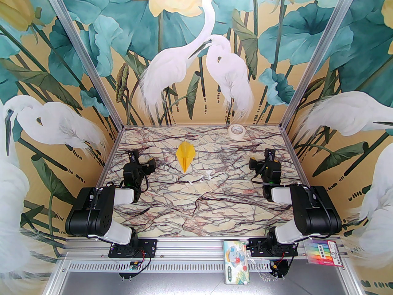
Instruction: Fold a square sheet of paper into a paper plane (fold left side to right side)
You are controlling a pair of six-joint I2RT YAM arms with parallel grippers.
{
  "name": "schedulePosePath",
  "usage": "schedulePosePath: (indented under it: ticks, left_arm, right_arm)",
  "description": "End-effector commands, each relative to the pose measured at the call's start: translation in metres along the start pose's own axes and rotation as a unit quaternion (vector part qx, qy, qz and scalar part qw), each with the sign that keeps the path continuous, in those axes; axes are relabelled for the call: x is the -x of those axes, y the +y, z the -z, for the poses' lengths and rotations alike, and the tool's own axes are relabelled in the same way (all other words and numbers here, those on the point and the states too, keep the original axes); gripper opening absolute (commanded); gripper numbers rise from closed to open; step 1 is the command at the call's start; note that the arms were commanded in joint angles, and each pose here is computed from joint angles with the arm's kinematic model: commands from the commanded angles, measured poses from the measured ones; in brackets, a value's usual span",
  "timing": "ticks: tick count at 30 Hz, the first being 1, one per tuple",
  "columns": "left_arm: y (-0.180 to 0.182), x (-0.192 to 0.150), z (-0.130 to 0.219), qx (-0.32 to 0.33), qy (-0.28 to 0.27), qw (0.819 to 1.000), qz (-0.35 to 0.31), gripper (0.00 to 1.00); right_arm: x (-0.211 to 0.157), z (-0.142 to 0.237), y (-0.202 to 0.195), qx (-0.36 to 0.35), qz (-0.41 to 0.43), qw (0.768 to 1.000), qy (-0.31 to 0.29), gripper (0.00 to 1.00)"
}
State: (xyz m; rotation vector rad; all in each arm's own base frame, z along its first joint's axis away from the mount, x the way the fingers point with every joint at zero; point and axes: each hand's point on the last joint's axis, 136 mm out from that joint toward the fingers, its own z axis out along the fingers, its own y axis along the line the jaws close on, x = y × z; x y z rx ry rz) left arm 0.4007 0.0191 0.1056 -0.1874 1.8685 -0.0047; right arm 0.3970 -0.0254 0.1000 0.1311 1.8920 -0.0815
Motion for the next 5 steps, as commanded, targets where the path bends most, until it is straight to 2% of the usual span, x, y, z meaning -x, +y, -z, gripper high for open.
schedulePosePath:
  ticks: [1, 5]
  left_arm:
    - [-0.0045, 0.0086, 0.0004, -0.014, -0.017, 1.0, -0.006, 1.0]
    - [-0.0048, 0.0079, 0.0005, -0.014, -0.015, 1.0, -0.006, 0.99]
  right_arm:
    - [0.0089, -0.0023, 0.0063, 0.016, 0.0, 1.0, -0.011, 0.99]
    - [0.0083, -0.0022, 0.0065, 0.017, 0.0, 1.0, -0.011, 0.99]
